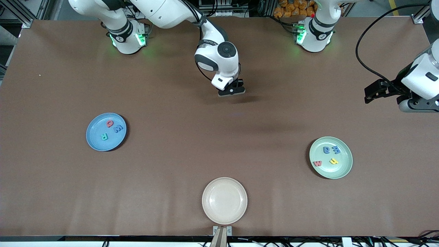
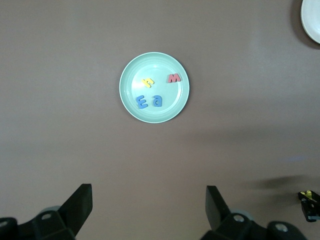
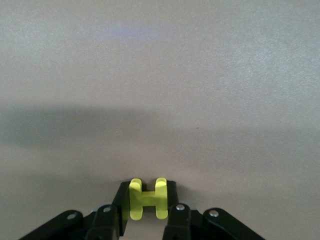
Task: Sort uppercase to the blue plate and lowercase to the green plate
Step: 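Carry the yellow H over the blue plate with the right gripper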
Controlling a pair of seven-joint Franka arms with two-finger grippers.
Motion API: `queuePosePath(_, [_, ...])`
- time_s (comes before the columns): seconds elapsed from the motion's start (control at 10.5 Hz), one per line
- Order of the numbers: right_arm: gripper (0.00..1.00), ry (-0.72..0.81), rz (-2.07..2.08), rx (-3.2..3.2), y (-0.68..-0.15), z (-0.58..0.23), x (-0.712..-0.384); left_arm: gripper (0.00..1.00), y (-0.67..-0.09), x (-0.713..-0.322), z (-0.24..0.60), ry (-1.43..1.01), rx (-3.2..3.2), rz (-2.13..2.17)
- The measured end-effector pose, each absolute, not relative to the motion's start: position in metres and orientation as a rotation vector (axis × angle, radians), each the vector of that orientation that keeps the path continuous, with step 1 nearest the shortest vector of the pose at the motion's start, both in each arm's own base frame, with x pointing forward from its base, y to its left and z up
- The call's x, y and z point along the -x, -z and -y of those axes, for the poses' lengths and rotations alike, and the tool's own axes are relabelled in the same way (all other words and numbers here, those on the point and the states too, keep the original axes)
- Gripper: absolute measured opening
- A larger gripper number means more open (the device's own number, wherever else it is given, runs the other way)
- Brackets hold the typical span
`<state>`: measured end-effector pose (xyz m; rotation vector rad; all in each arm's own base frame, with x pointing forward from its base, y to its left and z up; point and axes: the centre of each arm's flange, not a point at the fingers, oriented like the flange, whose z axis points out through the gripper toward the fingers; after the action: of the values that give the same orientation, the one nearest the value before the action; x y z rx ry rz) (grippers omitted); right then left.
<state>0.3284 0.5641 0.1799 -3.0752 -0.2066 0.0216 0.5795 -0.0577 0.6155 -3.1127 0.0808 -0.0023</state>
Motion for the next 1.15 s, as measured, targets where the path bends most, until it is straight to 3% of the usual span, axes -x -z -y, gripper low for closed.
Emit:
queuePosePath(0.48, [0.33,-0.038,0.21,3.114,-0.182,-0.557,-0.34,1.0,-0.617,-0.578,0.057,0.005,3.112,-0.074])
queuePosePath(1.15, [0.33,-0.216,0.478,3.165,-0.229,-0.451,-0.458,1.0,-0.621,-0.577,0.056,0.023,3.113,-0.069])
